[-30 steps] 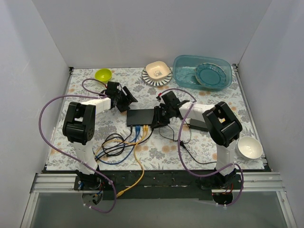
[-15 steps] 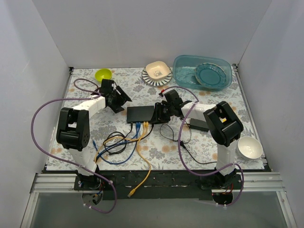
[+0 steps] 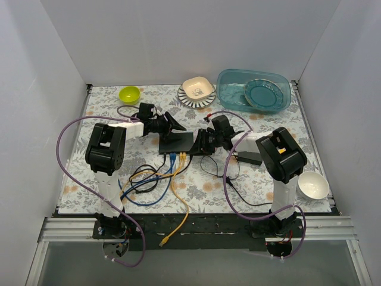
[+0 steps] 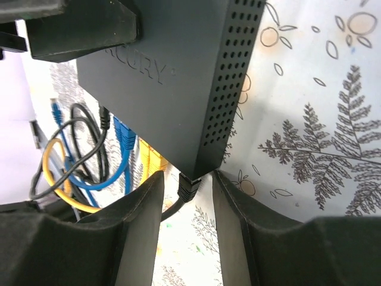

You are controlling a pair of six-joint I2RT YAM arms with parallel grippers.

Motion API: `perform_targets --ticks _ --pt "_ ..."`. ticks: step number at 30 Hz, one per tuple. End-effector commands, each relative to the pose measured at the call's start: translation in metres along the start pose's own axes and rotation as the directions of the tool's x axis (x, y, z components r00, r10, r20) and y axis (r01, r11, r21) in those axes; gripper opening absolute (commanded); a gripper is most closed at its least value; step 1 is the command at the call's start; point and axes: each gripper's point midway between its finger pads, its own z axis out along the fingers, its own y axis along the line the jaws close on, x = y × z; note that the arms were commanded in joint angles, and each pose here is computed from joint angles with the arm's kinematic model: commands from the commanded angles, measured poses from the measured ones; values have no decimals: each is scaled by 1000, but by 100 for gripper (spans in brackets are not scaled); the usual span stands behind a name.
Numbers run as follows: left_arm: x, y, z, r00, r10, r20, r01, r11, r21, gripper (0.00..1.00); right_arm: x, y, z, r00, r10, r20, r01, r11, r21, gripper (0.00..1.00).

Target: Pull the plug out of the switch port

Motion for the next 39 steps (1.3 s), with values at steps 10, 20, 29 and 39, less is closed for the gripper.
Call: perform_targets --ticks 10,20,29,39 --pt "6 40 5 998 -63 4 63 993 -97 30 43 -30 15 968 248 -47 -248 969 -3 42" --pt "10 63 5 996 -82 21 84 983 -166 24 37 -39 10 913 408 13 -405 909 -99 39" --pt "14 71 5 996 -83 17 84 979 -187 22 14 -44 17 898 438 44 -432 896 -106 39" --pt "20 79 4 995 -96 7 95 975 -200 22 11 -53 20 881 469 61 -462 881 -103 34"
